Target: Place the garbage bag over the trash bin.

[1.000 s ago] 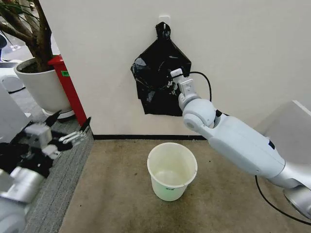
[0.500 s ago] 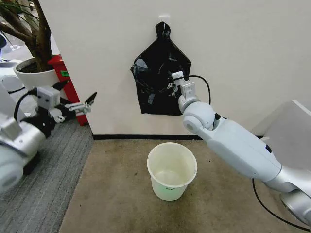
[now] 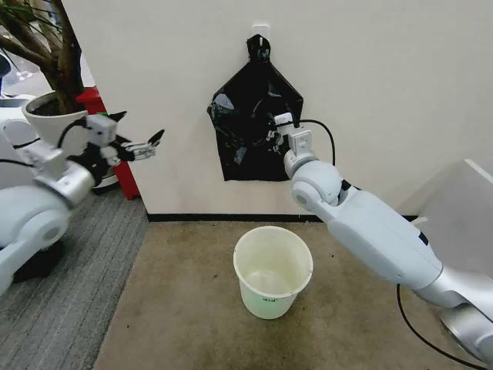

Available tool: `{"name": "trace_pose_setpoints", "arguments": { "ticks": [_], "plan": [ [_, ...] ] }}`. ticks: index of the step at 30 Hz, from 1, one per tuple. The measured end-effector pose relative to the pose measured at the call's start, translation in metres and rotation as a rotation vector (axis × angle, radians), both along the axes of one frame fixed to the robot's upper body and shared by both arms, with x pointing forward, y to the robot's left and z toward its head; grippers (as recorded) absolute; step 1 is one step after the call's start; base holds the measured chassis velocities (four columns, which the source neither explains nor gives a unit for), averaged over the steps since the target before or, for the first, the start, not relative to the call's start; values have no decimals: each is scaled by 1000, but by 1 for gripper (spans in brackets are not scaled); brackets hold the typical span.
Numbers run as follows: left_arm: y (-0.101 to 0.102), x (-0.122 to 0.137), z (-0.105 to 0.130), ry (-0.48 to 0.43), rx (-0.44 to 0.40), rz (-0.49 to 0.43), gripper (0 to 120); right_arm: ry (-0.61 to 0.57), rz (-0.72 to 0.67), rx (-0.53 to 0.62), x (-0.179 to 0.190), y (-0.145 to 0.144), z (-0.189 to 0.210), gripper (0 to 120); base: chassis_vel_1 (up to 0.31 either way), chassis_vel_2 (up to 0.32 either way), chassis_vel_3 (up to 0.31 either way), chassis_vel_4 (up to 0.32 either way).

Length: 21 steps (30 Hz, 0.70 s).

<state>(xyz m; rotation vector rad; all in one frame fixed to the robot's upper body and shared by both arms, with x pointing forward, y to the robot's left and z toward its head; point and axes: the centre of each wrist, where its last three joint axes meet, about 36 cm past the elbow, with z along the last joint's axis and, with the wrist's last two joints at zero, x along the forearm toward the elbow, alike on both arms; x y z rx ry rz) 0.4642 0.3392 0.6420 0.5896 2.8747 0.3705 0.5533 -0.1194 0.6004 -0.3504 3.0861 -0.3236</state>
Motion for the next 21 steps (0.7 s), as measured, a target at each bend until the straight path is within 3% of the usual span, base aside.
{"name": "trace_pose_setpoints", "arguments": {
  "ticks": [4,13,21],
  "plan": [
    [-17,21,-1,-3,-3,-36,100,-1,-5,3,3,0,1,0,0,0,0,0],
    [-47,79,31,-83,-15,-51,100,-8,-12,14,6,-6,3,0,0,0,0,0],
    [-76,107,16,-47,63,-108,100,-9,-14,25,6,-6,2,0,0,0,0,0]
  ]
}}
